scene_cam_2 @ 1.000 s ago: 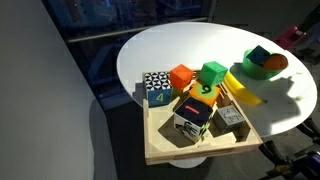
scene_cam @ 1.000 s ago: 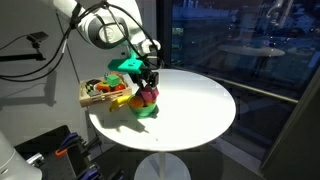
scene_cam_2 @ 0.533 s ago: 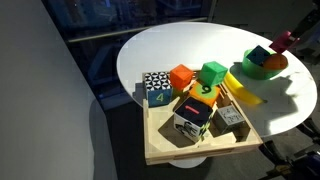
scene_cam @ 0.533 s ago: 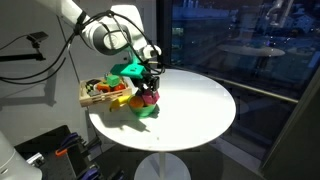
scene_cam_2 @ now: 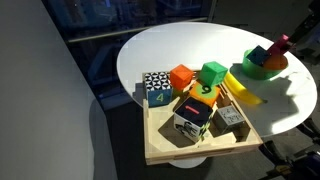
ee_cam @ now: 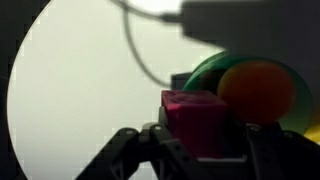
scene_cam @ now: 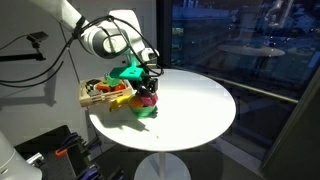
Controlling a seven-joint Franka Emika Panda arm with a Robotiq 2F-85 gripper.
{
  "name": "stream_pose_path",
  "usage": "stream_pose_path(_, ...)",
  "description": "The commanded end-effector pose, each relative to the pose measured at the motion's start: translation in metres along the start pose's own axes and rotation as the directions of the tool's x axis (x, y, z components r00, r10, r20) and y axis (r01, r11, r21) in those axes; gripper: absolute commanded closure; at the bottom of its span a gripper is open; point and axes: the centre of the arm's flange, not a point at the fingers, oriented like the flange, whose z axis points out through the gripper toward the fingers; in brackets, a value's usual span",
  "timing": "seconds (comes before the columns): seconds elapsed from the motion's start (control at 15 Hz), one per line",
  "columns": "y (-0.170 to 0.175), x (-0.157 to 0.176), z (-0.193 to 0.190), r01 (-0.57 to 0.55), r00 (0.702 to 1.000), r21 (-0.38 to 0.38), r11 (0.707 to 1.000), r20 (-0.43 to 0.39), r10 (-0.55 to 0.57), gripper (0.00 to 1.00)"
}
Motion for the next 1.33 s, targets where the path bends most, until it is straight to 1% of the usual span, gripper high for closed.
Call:
stream_pose_path(0.0,-0.01,-0.008,-0.006,0.0,0.999,-0.034,0.999,-0.035,-0.001,0.69)
stream_pose_path(0.13,-0.012,-0.01,-0.007,0.003,0.999,-0.05,0.999,-0.048,-0.006,0.69)
stream_pose_path(0.2,-0.014,-0.011,-0.007,0.0,0.998,-0.062,0.998,-0.056,-0.004,0.67)
stream_pose_path(0.27,-0.015,-0.012,-0.007,0.002,0.998,-0.068,0.998,-0.06,-0.006,0.19)
stream_pose_path(0.33,-0.016,-0.013,-0.008,0.004,0.998,-0.075,0.997,-0.063,-0.008,0.2)
stream_pose_path(0.4,-0.016,-0.014,-0.009,0.003,0.998,-0.08,0.997,-0.067,-0.008,0.18)
stream_pose_path(0.53,-0.017,-0.015,-0.01,-0.002,0.997,-0.086,0.996,-0.073,-0.005,0.02)
stream_pose_path(0.67,-0.017,-0.016,-0.013,-0.01,0.997,-0.086,0.996,-0.076,0.003,0.0)
stream_pose_path(1.27,-0.014,-0.019,-0.02,-0.044,0.996,-0.07,0.997,-0.076,0.039,0.0)
